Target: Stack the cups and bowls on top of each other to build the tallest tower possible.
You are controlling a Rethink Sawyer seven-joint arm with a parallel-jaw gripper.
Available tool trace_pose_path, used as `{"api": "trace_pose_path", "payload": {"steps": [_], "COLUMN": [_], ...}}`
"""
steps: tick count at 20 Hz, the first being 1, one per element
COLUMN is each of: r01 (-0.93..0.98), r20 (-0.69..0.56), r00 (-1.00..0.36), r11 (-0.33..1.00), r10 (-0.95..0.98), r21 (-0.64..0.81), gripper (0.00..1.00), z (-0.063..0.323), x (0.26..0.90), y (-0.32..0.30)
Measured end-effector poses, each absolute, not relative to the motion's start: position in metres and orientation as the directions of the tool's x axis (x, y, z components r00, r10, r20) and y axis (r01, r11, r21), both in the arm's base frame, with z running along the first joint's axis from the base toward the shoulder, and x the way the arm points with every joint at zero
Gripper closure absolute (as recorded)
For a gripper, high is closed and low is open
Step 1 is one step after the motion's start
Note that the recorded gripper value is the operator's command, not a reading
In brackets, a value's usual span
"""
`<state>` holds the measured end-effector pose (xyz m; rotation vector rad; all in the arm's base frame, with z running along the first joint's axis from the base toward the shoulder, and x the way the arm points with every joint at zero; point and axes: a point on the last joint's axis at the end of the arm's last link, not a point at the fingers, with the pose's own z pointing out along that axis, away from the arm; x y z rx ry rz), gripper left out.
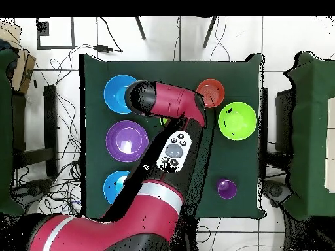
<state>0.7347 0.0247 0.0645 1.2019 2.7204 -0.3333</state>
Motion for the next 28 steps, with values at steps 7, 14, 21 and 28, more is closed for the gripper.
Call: {"api": "trace_pose_path", "payload": {"steps": [7, 14, 21, 28], "r01": [0.731, 0.714, 0.702, 0.698], "r20": [-0.23, -0.204, -0.183, -0.191], "r00": [-0.682, -0.7, -0.71, -0.713], "r11": [0.66, 0.66, 0.659, 0.658], "r10": [0.694, 0.684, 0.68, 0.675], "r21": [-0.175, -0.234, -0.271, -0.281], "gripper": [1.0, 1.0, 1.0, 1.0], "z": [0.061, 0.056, 0.047, 0.045], "x": [0.728, 0.718, 0.709, 0.71], "y": [0.029, 0.037, 0.04, 0.038]}}
